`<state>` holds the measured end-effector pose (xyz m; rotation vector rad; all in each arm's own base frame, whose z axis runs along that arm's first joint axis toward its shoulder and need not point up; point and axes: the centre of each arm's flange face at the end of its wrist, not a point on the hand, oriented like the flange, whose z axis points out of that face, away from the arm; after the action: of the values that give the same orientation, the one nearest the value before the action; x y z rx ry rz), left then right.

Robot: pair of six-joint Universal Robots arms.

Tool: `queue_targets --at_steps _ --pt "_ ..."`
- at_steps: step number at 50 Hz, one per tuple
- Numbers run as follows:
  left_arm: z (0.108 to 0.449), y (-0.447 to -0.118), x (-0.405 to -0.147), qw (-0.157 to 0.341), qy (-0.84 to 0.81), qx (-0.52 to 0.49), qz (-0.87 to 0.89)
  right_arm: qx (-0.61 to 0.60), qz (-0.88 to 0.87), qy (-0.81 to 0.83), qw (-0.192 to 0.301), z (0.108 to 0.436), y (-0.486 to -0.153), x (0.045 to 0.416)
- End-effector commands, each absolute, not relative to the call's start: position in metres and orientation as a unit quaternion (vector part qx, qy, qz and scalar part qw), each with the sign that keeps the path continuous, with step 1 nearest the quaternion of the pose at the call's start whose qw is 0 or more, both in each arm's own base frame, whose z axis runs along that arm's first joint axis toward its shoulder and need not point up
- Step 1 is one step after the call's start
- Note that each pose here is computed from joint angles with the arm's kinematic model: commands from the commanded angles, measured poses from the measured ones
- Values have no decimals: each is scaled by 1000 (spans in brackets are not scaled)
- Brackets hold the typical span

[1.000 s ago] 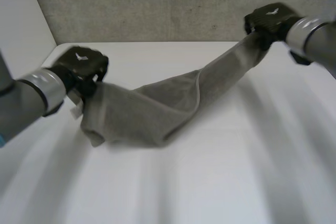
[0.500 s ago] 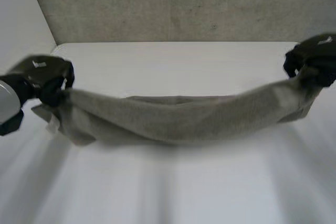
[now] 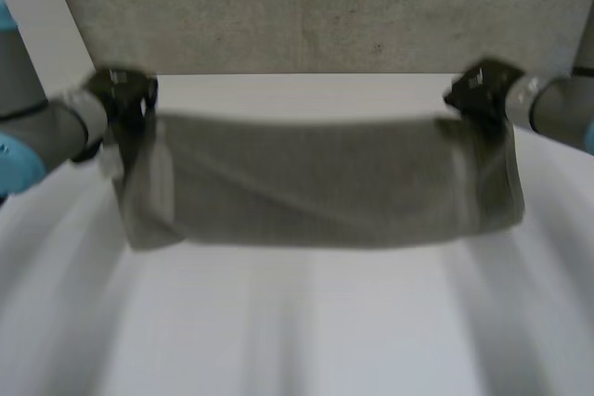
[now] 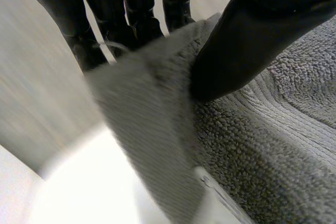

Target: Fold the towel.

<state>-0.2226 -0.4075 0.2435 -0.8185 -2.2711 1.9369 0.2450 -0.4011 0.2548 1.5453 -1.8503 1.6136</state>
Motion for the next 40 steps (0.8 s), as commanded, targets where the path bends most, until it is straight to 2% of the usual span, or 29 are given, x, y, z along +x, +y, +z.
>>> queue_targets --at_steps 1,2,4,5,7,10,13,15,18,20,21,23,24,26,27,28,29,31,32,34,40 --pt "372 -437 -246 14 -505 -163 848 286 888 -340 119 410 -432 274" --pt "373 -437 -247 14 -504 -163 848 286 888 -340 118 411 -432 274" --pt "408 -432 -246 60 -432 -105 894 232 920 -310 61 434 -428 270" --pt "408 -432 -246 60 -431 -105 894 231 920 -310 61 434 -428 270" --pt "426 -429 -244 93 -388 -82 913 217 923 -316 44 437 -428 268" --pt "425 -430 -245 95 -389 -83 913 223 913 -340 34 430 -432 267" --pt "415 -434 -246 98 -402 -86 906 248 897 -365 21 411 -439 271" --pt "394 -441 -246 100 -429 -94 893 276 886 -373 4 396 -442 277" --pt "381 -446 -243 98 -445 -100 884 287 882 -375 -3 391 -443 280" --pt "351 -454 -236 98 -481 -115 863 305 871 -385 -15 377 -446 284" --pt "350 -454 -236 98 -482 -115 863 305 871 -385 -15 376 -446 284" --pt "316 -455 -236 103 -520 -132 837 330 843 -422 -36 339 -454 289" --pt "316 -455 -236 103 -521 -132 837 330 843 -423 -36 339 -454 289" --pt "279 -454 -238 111 -552 -147 813 360 806 -467 -62 294 -459 295" --pt "279 -454 -238 111 -553 -147 813 360 805 -467 -62 294 -459 295" --pt "258 -453 -239 114 -569 -155 799 373 786 -488 -74 270 -460 297" --pt "258 -453 -239 115 -569 -155 799 373 786 -488 -74 270 -460 297" --pt "217 -446 -241 128 -603 -173 769 396 745 -529 -86 218 -461 299" --pt "217 -446 -241 128 -603 -173 768 397 745 -530 -86 218 -461 299" --pt "182 -437 -243 143 -630 -193 739 421 710 -559 -79 174 -458 298" --pt "151 -425 -243 129 -649 -231 713 452 676 -581 -44 135 -458 282"
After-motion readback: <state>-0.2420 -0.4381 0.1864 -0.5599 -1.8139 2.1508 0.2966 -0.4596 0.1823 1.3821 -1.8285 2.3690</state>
